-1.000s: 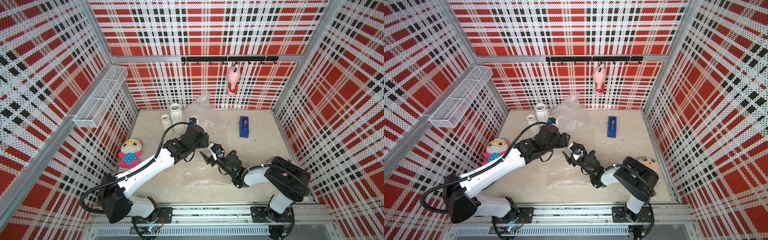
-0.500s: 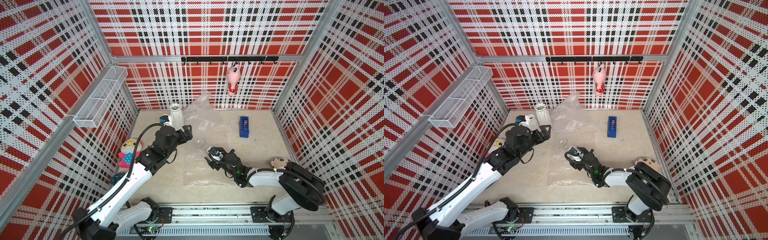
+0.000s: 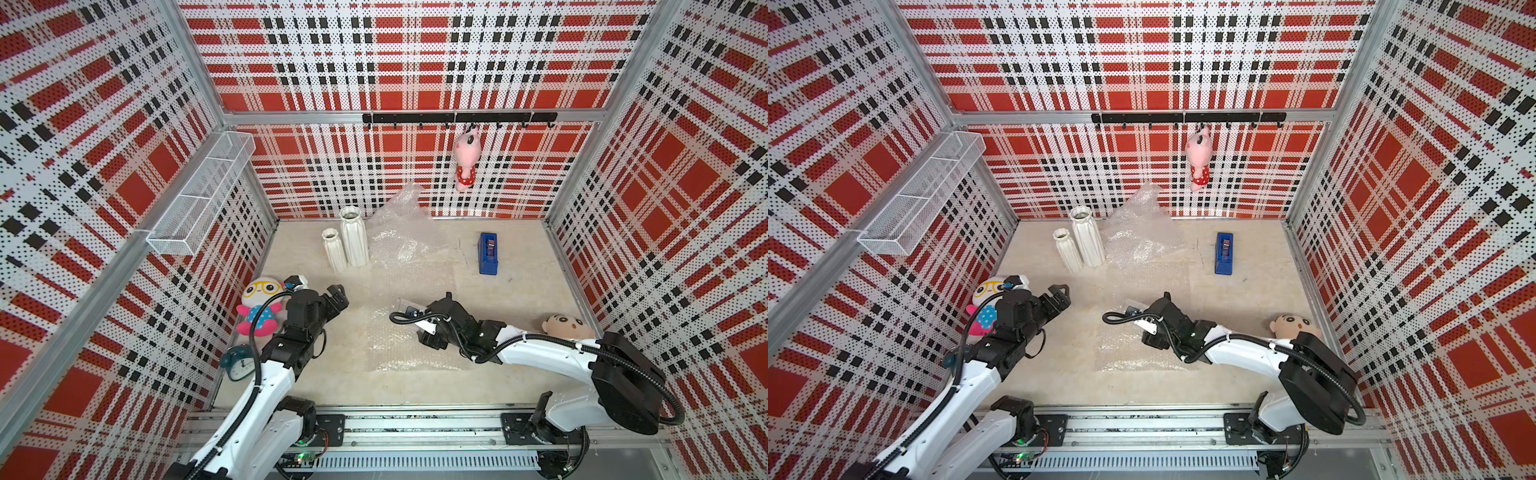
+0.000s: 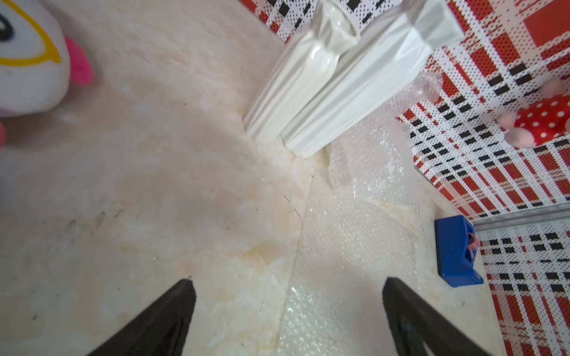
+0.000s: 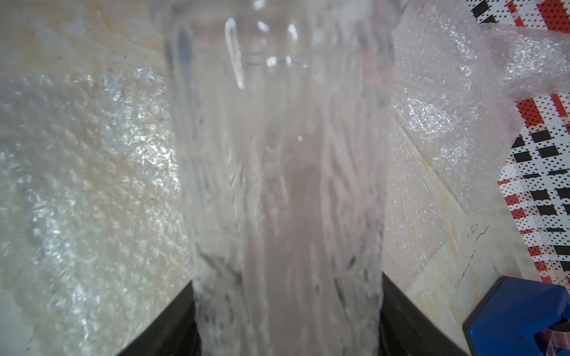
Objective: Wrap vases in bubble wrap
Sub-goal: Place the vase in bubble wrap.
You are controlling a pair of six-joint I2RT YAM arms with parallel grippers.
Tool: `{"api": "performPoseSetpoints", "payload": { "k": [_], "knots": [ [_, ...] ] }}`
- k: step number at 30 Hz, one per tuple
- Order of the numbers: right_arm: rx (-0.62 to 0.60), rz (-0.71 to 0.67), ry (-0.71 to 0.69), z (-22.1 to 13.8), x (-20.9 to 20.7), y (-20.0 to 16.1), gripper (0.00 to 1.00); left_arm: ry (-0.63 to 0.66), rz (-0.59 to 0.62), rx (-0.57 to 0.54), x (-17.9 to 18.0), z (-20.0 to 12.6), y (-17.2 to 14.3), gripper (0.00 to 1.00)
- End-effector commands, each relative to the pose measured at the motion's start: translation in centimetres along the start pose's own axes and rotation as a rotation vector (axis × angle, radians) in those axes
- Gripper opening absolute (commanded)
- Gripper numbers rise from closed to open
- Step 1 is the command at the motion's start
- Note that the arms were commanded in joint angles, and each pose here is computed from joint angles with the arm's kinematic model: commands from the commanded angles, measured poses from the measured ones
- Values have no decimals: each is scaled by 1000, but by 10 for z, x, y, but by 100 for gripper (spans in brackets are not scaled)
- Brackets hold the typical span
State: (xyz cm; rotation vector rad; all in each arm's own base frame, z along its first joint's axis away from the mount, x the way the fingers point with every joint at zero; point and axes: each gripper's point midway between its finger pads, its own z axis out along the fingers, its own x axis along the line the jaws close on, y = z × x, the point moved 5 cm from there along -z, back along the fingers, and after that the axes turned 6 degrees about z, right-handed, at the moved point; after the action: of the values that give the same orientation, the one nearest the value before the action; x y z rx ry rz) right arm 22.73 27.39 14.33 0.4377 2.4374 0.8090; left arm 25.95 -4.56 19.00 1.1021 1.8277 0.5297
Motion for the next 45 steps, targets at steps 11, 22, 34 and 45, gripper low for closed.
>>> {"api": "performPoseSetpoints", "payload": {
  "k": [11,22,34,45],
  "knots": [
    [127,-282,150,3,28,10,59,-80,43,67,-11,13,-43,96],
    [181,-332,198,20,49,7,67,-70,48,88,-6,19,-53,96],
    [142,-326,182,22,51,13,98,-77,70,111,-9,25,-56,96],
    [50,-271,123,-12,39,29,100,-104,210,177,-44,31,-74,93]
  ]
}}
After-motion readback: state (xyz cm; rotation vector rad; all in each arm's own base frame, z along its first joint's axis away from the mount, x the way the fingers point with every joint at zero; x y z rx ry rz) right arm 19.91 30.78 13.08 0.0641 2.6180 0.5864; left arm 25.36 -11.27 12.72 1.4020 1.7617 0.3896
